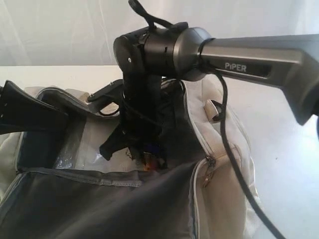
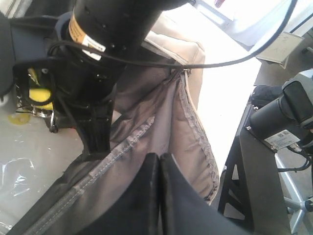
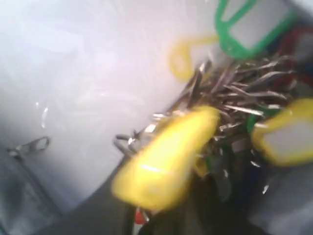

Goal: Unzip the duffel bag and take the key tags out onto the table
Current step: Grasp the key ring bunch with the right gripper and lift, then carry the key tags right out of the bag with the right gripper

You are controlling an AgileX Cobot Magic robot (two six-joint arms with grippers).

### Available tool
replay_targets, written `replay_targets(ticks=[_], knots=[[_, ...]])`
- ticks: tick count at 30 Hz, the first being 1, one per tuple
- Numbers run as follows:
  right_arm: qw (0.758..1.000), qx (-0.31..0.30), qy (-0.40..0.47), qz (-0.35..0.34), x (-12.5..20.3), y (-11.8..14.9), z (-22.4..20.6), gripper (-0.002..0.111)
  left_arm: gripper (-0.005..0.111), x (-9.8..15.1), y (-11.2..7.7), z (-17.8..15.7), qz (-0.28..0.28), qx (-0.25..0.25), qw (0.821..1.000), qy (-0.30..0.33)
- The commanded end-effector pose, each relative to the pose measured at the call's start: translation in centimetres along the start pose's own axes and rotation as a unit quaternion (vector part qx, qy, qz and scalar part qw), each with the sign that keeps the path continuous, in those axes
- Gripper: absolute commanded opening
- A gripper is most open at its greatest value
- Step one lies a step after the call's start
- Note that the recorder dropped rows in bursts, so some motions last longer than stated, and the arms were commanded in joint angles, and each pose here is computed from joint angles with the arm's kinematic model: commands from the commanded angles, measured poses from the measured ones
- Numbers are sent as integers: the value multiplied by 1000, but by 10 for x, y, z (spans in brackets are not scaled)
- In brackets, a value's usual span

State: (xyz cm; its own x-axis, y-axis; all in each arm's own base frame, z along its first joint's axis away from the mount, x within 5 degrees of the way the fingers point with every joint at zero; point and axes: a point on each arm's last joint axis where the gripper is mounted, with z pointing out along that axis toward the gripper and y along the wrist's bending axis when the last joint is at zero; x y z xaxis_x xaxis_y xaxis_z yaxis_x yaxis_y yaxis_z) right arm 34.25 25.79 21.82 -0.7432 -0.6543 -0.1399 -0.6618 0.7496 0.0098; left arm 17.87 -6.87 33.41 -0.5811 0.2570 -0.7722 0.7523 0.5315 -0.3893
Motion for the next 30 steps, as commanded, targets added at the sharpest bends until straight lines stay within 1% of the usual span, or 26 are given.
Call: replay_targets(ticks=[1, 8, 9, 11, 12, 13, 15, 18, 20, 26, 30], knots=[[999, 3, -40, -1, -3, -1, -18, 0, 0, 1, -5, 1, -3, 16, 1000, 1], [999, -10, -53, -2, -6, 2, -19, 0, 0, 2, -5, 1, -3, 18, 1000, 2], [998, -11, -59, -3, -5, 2, -23, 0, 0, 2, -5, 1, -3, 18, 1000, 2], [995, -44, -91, -11, -5, 9, -41, 0, 0, 2, -5, 1, -3, 18, 1000, 2], [992, -49, -113, -22, -4, 11, -54, 0, 0, 2, -5, 1, -3, 18, 1000, 2], [991, -48, -120, -22, -4, 11, -58, 0, 0, 2, -5, 1, -3, 18, 1000, 2], [991, -30, -125, -27, -2, 8, -63, 0, 0, 2, -5, 1, -3, 18, 1000, 2], [991, -26, -127, -29, 0, 8, -68, 0, 0, 2, -4, 1, -2, 11, 1000, 5], [988, -18, -147, -32, 3, 7, -84, 0, 0, 2, -4, 1, -2, 11, 1000, 6], [979, 33, -194, -47, 24, 2, -138, 0, 0, 2, -4, 1, -2, 10, 1000, 5], [972, 50, -227, -48, 37, 1, -166, 0, 0, 2, -4, 1, -2, 10, 1000, 5]])
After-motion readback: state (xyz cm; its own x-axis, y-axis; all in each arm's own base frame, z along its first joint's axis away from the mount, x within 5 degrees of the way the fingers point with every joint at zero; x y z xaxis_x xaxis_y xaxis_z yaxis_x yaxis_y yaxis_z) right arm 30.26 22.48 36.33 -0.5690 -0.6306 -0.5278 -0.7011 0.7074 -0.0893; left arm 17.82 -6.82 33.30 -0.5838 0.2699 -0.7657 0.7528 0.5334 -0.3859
